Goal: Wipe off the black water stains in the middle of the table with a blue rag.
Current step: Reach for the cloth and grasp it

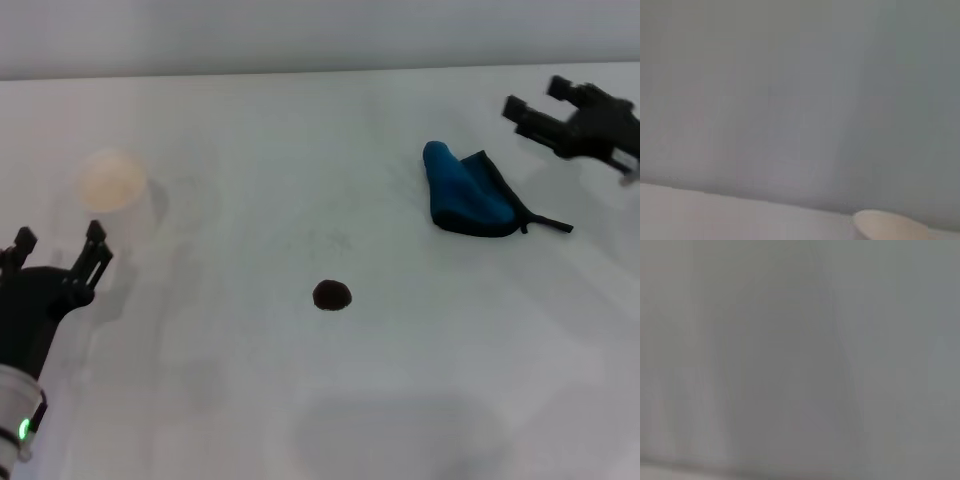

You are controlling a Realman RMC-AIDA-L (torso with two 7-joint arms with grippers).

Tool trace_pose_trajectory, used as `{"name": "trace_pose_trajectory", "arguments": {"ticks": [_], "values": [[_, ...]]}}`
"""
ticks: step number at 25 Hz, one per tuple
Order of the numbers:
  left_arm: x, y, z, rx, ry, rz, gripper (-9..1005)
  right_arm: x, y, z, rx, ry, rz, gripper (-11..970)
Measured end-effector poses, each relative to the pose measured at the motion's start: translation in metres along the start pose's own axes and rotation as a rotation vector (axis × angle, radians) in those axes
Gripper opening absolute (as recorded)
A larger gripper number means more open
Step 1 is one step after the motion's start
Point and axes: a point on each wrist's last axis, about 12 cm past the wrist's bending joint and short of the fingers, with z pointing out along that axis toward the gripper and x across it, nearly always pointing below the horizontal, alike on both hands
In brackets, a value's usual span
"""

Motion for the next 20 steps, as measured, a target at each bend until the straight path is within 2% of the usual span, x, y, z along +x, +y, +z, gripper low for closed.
{"name": "trace_pose_trajectory", "arguments": {"ticks": [4,8,10,16,20], "values": [[0.004,0.004,-0.008,-0.021,0.007,-0.047,863,-0.032,-0.002,0.023,-0.046,0.167,-0.111,814],[0.005,0.007,-0.011,-0.033,0.010,-0.067,862,-0.064,0.003,0.044,-0.078,0.294,-0.197,773],[0.005,0.009,-0.011,-0.054,0.008,-0.076,862,-0.074,0.008,0.054,-0.084,0.374,-0.231,752],[0.005,0.013,-0.011,-0.078,0.006,-0.082,862,-0.083,0.023,0.079,-0.058,0.617,-0.273,712],[0.002,0.015,-0.009,-0.075,-0.005,-0.069,861,-0.080,0.034,0.088,-0.066,0.708,-0.321,713]]}}
